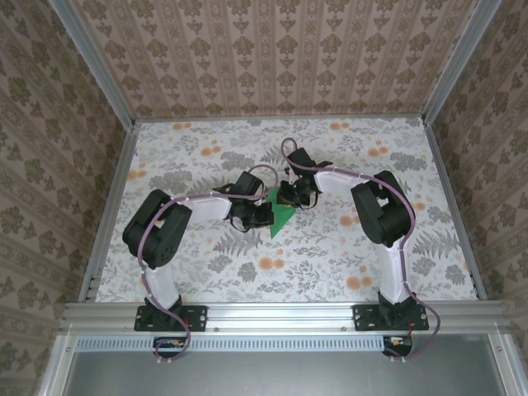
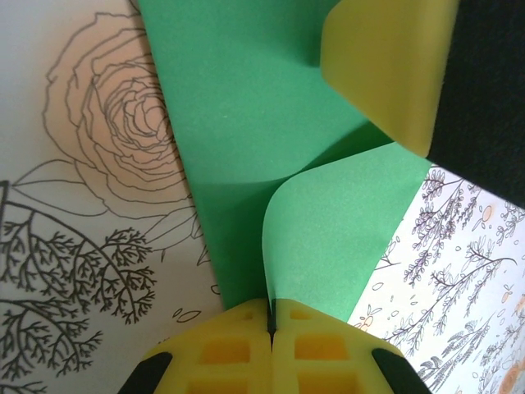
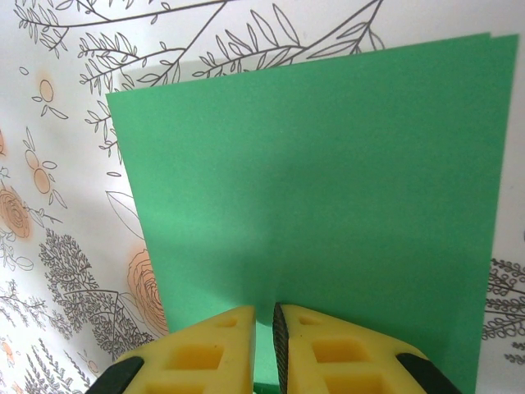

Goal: Fold a paper plane with a square sheet of paper (pick it up from the middle)
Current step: Third fold the triangle at the center of the table.

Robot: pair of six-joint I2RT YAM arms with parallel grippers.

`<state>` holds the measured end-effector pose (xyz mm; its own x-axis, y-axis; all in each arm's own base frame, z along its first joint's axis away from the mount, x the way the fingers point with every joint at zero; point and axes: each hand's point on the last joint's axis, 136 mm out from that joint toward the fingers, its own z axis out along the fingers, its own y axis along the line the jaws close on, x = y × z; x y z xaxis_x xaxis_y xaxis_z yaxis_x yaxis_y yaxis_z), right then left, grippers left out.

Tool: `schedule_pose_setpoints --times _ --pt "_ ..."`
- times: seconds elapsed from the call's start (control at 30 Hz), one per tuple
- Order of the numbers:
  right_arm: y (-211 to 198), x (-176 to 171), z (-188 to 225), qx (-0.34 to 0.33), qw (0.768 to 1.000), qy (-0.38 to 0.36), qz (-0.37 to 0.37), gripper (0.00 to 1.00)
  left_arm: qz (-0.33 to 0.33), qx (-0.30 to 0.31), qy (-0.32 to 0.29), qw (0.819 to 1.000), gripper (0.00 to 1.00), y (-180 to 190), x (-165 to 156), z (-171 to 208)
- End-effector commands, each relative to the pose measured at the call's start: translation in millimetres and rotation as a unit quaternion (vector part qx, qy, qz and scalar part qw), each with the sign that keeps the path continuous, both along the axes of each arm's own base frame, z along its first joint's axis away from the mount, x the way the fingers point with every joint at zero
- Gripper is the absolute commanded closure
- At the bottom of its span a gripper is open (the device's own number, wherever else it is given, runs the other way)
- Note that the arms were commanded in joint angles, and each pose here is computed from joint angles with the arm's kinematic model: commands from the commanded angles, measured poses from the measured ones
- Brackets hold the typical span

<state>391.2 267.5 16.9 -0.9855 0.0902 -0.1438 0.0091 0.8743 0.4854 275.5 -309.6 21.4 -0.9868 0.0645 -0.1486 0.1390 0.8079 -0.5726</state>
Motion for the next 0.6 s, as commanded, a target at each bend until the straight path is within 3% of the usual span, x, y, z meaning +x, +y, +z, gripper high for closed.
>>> schedule_pose_setpoints --times 0.0,0.33,0.57 --pt "-6 -6 -6 -0.012 1.0 0.018 0.002 0.83 -0.003 0.027 0.008 1.0 0.95 7 -1 -9" --pt "-6 0 70 0.067 0.996 -0.058 -0.017 0.8 0.004 0.058 0.028 0.998 0.95 17 -7 -22" --pt "-6 -44 55 0.116 0.993 -0.024 -0.025 0.86 0.003 0.068 0.028 0.997 0.95 18 -8 -22"
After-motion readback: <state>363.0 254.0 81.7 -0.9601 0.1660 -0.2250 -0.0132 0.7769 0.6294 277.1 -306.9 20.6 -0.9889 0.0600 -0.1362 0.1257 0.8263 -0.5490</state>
